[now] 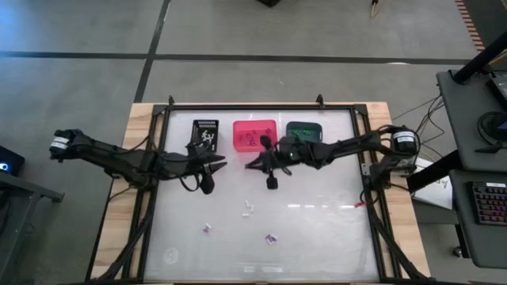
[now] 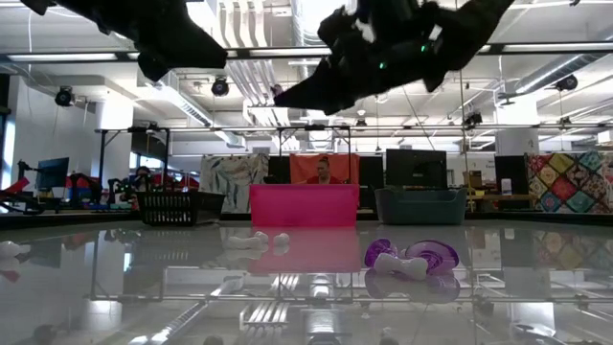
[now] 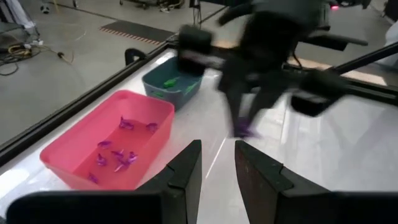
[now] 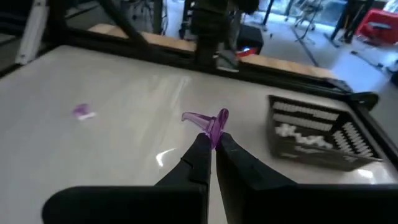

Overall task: Sort Halloween decoration
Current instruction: Put the purple hat toy into the pink bin

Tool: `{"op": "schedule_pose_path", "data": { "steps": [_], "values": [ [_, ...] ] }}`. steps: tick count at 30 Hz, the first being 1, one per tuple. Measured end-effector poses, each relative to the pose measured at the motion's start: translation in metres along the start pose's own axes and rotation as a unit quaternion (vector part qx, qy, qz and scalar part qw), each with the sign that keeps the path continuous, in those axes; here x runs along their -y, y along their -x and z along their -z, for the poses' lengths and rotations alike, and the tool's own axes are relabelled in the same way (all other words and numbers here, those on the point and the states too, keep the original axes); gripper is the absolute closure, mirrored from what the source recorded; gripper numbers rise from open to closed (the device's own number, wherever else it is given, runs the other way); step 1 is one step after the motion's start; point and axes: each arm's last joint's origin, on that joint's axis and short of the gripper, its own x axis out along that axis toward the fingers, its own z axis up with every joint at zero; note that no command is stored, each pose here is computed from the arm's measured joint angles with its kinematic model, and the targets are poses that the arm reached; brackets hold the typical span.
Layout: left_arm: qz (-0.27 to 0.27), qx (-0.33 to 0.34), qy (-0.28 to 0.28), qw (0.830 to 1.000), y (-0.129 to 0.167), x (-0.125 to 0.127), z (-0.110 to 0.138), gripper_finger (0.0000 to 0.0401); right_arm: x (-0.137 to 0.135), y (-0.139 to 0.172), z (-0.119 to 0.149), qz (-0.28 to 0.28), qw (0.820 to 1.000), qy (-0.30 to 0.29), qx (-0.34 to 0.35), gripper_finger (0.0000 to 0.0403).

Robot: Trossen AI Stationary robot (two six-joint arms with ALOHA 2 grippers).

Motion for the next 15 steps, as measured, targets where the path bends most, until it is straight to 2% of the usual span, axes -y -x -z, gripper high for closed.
{"op": "schedule_pose_path", "data": {
  "steps": [8,11,15],
  "values": [
    [-0.004,0.02,-0.001,1.0,0.008,0.008,-0.001,0.0322,0.06,-0.004,0.019,0.074,0.997,-0.013,0.014,0.0392],
    [-0.008,0.022,-0.002,1.0,0.008,0.008,-0.001,0.0322,0.084,-0.006,0.026,0.135,0.989,-0.061,0.001,0.0392],
    [-0.015,0.022,-0.003,1.0,0.008,0.008,0.0,0.0322,0.108,-0.008,0.039,0.205,0.968,-0.14,-0.045,0.0392]
  ]
}}
